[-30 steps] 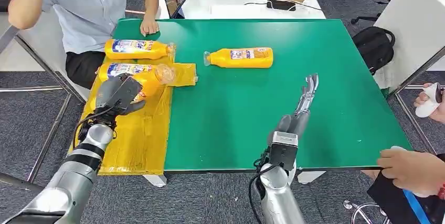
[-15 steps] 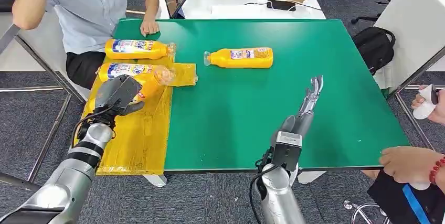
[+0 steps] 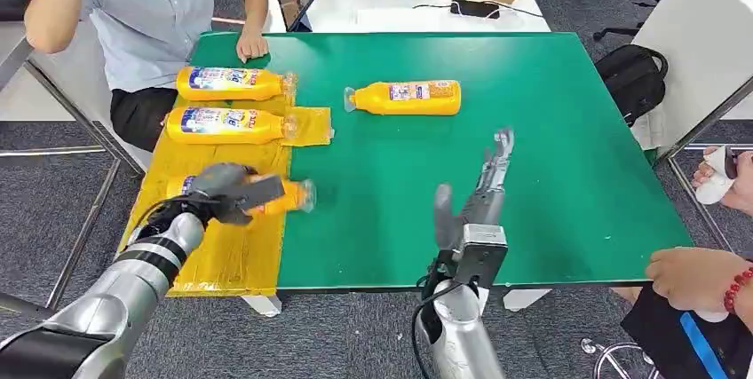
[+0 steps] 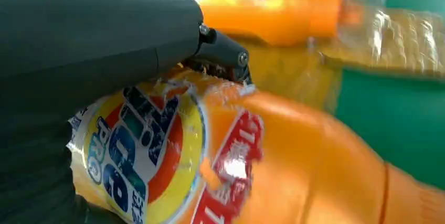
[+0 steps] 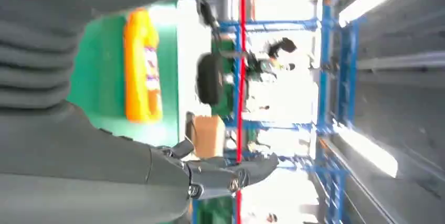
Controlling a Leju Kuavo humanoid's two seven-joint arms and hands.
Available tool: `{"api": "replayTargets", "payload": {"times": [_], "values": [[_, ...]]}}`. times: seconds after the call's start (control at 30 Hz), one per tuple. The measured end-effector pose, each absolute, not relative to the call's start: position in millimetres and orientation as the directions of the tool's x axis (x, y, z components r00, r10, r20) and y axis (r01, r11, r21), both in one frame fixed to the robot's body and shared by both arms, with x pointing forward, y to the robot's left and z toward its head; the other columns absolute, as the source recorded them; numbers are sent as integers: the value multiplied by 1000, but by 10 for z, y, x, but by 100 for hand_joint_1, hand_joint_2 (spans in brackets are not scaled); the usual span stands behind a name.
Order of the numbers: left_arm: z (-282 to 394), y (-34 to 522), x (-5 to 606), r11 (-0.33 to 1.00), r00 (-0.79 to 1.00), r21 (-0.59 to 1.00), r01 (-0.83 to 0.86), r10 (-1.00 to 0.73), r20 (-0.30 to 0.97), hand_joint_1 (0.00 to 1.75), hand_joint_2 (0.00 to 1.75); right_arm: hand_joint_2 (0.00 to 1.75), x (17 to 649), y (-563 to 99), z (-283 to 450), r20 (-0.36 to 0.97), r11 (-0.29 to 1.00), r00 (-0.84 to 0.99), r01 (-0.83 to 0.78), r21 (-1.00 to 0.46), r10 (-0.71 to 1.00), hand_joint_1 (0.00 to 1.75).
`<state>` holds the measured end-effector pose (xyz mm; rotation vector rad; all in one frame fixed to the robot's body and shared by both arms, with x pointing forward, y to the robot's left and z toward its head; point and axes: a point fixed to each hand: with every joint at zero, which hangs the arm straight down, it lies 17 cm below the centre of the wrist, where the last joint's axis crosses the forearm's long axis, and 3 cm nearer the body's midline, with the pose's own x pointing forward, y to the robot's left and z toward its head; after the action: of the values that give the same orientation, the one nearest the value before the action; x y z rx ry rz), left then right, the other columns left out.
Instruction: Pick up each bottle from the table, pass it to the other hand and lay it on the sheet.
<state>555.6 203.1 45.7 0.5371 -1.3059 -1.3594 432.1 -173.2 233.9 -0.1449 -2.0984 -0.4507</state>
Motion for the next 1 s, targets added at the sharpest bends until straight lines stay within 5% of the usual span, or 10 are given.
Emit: {"api": "replayTargets", "payload": {"times": [0.13, 0.27, 0.33, 0.4, 0.43, 0.67, 1.0], "values": [[288, 2217, 5379, 54, -328, 772, 634, -885, 331, 155, 175, 175, 4422, -1519, 2184, 846, 927, -497, 190, 324, -193, 0], [225, 2579, 5299, 14, -300, 713, 701, -901, 312, 164, 175, 175, 4452, -1372, 2110, 856, 934, -471, 159, 321, -214, 0], [227, 2679, 5301, 31, -284, 712, 701, -904, 320, 150, 175, 175, 4458, -1330, 2095, 858, 937, -466, 147, 317, -217, 0], [230, 2734, 5299, 57, -266, 708, 704, -903, 337, 23, 175, 175, 4463, -1293, 2078, 859, 939, -461, 136, 316, -223, 0], [230, 2745, 5291, 76, -253, 701, 709, -900, 354, 2, 175, 175, 4466, -1277, 2068, 860, 940, -458, 132, 315, -224, 0], [302, 2689, 5120, 360, -111, 546, 756, -752, 649, 0, 175, 175, 4472, -1138, 2024, 864, 944, -438, 93, 316, -246, 0], [453, 2474, 5135, 570, -95, 479, 667, -573, 814, 0, 175, 175, 4468, -1062, 1975, 878, 957, -430, 89, 275, -212, 0]]}}
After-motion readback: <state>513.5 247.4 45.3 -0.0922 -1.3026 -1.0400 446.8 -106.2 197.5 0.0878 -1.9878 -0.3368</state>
